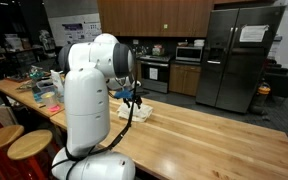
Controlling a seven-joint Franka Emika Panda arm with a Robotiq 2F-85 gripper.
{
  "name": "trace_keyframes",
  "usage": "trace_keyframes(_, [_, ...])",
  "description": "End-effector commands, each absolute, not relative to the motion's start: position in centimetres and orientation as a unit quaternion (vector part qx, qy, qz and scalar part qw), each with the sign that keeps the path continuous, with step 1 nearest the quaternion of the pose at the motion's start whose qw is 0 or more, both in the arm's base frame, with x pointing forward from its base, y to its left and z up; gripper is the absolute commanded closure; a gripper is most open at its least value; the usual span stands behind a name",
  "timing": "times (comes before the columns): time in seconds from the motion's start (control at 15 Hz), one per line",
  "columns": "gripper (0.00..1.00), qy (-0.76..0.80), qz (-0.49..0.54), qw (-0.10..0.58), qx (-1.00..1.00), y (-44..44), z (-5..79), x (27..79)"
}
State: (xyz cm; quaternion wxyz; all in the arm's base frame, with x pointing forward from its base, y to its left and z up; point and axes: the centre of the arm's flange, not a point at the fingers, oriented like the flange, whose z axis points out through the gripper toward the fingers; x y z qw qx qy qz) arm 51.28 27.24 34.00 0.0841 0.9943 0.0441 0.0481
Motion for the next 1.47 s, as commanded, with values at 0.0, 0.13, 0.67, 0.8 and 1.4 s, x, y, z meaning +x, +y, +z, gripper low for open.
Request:
trace_keyframes(0.0, [0.0, 0.012, 0.069, 0.083, 0.994, 27.2, 34.1, 51.1])
trace_keyframes(0.13, [0.0, -0.009, 0.078, 0.074, 0.994, 27.1, 33.4, 51.7])
trace_keyframes(0.67, [0.0, -0.067, 0.078, -0.006, 0.995, 26.7, 29.9, 54.0])
trace_keyframes(0.8, [0.0, -0.077, 0.048, -0.024, 0.996, 26.8, 29.2, 54.0])
trace_keyframes(1.4, [0.0, -0.114, -0.072, -0.057, 0.989, 27.3, 29.3, 52.5])
